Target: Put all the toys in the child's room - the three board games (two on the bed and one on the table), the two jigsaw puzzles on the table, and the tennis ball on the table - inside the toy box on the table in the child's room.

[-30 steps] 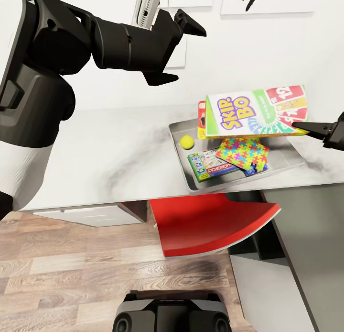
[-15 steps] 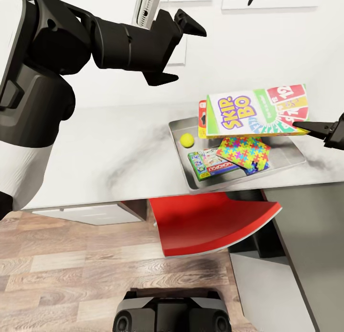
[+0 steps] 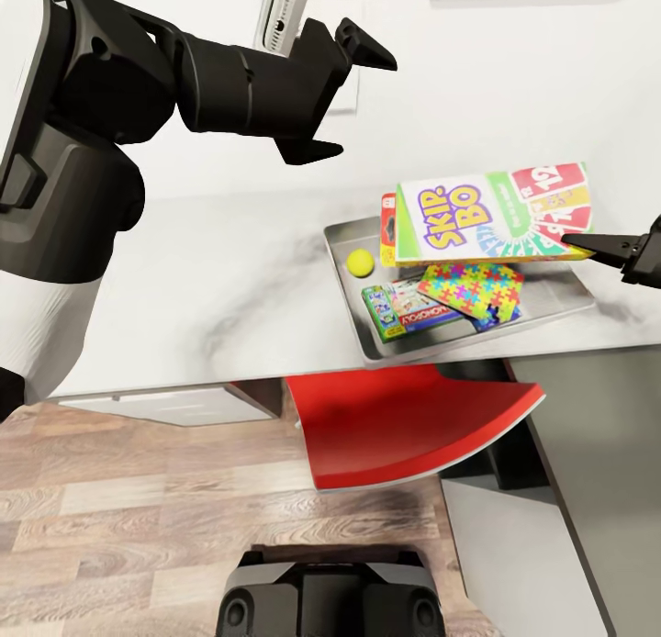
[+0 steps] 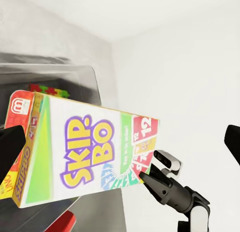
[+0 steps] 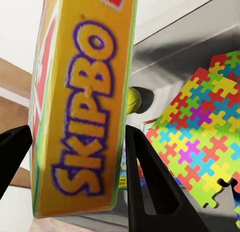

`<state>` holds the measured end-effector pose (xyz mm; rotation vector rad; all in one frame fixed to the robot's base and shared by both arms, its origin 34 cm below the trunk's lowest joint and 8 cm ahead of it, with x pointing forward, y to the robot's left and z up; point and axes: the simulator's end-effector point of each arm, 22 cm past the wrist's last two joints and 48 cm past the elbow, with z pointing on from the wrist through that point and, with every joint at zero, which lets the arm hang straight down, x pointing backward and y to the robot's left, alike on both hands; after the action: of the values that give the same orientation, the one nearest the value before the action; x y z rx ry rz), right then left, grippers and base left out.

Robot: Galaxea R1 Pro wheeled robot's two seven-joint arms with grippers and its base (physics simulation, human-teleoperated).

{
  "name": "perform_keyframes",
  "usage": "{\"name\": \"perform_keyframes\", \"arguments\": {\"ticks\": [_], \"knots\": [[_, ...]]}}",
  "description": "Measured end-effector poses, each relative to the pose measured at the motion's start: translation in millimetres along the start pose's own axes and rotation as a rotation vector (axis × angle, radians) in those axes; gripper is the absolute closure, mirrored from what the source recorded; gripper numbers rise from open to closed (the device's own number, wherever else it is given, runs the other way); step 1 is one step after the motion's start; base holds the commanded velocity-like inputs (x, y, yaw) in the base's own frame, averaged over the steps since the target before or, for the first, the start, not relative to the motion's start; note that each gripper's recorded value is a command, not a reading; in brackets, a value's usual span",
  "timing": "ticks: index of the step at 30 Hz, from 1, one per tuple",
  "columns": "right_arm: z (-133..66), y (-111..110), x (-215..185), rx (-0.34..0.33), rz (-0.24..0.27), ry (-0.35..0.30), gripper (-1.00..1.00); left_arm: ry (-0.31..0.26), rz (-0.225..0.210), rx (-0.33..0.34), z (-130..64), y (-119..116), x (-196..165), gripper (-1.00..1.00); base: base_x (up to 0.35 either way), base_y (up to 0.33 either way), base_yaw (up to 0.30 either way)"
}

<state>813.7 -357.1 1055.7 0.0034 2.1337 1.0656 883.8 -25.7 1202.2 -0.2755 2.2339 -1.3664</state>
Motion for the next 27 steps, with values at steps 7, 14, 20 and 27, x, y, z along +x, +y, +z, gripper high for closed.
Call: {"name": "perform_keyframes", "arguments": {"ticks": [7,14,20,27], "knots": [[4.3,-6,6,0.003,0.009,0.010,1.00,0.006,-0.009,-0.005,4.5,8,1,-1.00,0.000,0.000,0.000],[8.2,-12,11,0.009,0.018,0.019,1.00,0.011,-0.017,-0.009,8.9,16,2,-1.00,0.000,0.000,0.000],[10.5,-17,14,0.019,0.022,0.023,1.00,0.014,-0.022,-0.012,11.2,20,3,-1.00,0.000,0.000,0.000],[16.6,-29,23,0.066,0.029,0.042,1.00,0.016,-0.024,-0.012,12.4,22,3,-1.00,0.000,0.000,0.000]]}}
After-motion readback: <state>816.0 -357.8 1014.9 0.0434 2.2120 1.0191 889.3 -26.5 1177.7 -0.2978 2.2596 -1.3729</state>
